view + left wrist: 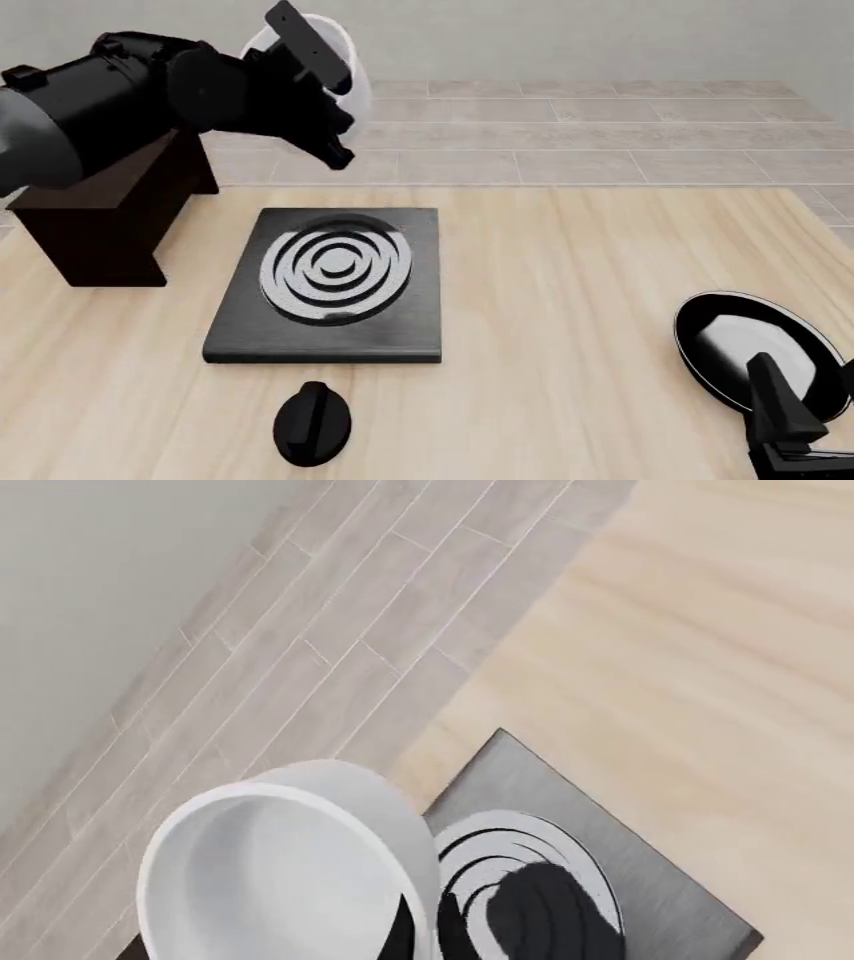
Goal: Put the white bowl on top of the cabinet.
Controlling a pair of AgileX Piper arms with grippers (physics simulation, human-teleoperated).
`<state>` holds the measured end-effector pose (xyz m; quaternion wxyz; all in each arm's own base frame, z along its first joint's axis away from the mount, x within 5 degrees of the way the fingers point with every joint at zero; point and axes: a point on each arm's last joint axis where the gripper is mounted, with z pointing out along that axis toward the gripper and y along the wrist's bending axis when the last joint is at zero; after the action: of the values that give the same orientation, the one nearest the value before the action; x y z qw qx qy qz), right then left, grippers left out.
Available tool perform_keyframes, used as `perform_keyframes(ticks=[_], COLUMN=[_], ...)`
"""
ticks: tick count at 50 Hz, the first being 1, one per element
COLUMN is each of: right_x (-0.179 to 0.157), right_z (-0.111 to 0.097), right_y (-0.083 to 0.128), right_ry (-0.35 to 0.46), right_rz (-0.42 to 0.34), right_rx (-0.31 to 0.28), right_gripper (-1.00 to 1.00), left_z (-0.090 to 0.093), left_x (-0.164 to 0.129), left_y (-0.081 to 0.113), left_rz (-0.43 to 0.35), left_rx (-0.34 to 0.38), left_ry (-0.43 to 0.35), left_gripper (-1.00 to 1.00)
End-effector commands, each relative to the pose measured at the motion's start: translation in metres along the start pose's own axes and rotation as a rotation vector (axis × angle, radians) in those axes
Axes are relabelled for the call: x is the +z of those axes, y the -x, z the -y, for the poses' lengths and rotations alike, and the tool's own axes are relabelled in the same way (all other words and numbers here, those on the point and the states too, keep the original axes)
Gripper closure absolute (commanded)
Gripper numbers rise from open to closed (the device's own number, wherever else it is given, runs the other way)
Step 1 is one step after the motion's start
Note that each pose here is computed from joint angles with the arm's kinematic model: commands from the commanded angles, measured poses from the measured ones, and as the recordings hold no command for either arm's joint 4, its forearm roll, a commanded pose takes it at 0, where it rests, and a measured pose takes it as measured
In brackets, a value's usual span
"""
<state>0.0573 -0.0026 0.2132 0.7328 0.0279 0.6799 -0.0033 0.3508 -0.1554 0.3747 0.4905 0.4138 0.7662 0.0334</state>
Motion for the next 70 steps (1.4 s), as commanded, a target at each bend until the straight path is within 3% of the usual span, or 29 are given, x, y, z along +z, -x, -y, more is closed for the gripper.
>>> perform_keyframes(ticks=[1, 3, 4, 7, 10, 14, 23, 29, 35, 39, 41, 47, 51, 54, 56, 61, 70], right_x=[0.0, 0.0, 0.0, 0.0, 0.0, 0.0, 0.001, 0.001, 0.0, 0.001, 0.001, 0.0, 0.001, 0.001, 0.001, 0.001, 0.001], right_z=[0.0, 0.0, 0.0, 0.0, 0.0, 0.0, 0.0, 0.0, 0.0, 0.0, 0.0, 0.0, 0.0, 0.001, 0.001, 0.001, 0.001], right_y=[0.0, 0.0, 0.0, 0.0, 0.0, 0.0, 0.0, 0.0, 0.0, 0.0, 0.0, 0.0, 0.0, 0.0, 0.0, 0.0, -0.001], right_ry=[0.001, 0.001, 0.001, 0.001, 0.0, -0.001, -0.002, -0.002, -0.005, -0.006, -0.005, -0.007, -0.008, -0.009, -0.011, -0.012, -0.013], right_rz=[-0.001, -0.002, -0.002, -0.002, -0.003, -0.002, -0.004, -0.005, -0.003, -0.004, -0.004, -0.004, -0.004, -0.006, -0.006, -0.007, -0.008], right_rx=[-0.002, -0.001, -0.002, -0.003, -0.001, -0.002, 0.0, 0.001, 0.002, 0.003, 0.002, 0.003, 0.002, 0.003, 0.003, 0.006, 0.008], right_gripper=[-1.0, -1.0, -1.0, -1.0, -1.0, -1.0, -1.0, -1.0, -1.0, -1.0, -1.0, -1.0, -1.0, -1.0, -1.0, -1.0, -1.0], left_z=[-0.064, -0.075, -0.079, -0.086, -0.104, -0.102, -0.147, -0.155, -0.163, -0.175, -0.19, -0.19, -0.193, -0.198, -0.193, -0.198, -0.184], left_x=[-0.01, -0.006, -0.007, -0.007, -0.01, -0.006, -0.013, -0.016, -0.011, -0.014, -0.018, -0.012, -0.006, -0.004, -0.001, 0.0, 0.012], left_y=[-0.028, -0.044, -0.043, -0.052, -0.061, -0.067, -0.092, -0.107, -0.135, -0.145, -0.157, -0.16, -0.174, -0.187, -0.197, -0.198, -0.199], left_rz=[-0.044, -0.074, -0.07, -0.081, -0.088, -0.121, -0.181, -0.212, -0.261, -0.265, -0.262, -0.262, -0.274, -0.278, -0.299, -0.293, -0.312], left_rx=[-0.108, -0.096, -0.131, -0.116, -0.152, -0.153, -0.225, -0.255, -0.286, -0.314, -0.341, -0.375, -0.364, -0.394, -0.364, -0.4, -0.438], left_ry=[0.168, 0.195, 0.203, 0.227, 0.276, 0.254, 0.339, 0.358, 0.374, 0.41, 0.46, 0.457, 0.469, 0.491, 0.481, 0.492, 0.442], left_gripper=[1.0, 1.0, 1.0, 1.0, 1.0, 1.0, 1.0, 1.0, 1.0, 1.0, 1.0, 1.0, 1.0, 1.0, 1.0, 1.0, 1.0])
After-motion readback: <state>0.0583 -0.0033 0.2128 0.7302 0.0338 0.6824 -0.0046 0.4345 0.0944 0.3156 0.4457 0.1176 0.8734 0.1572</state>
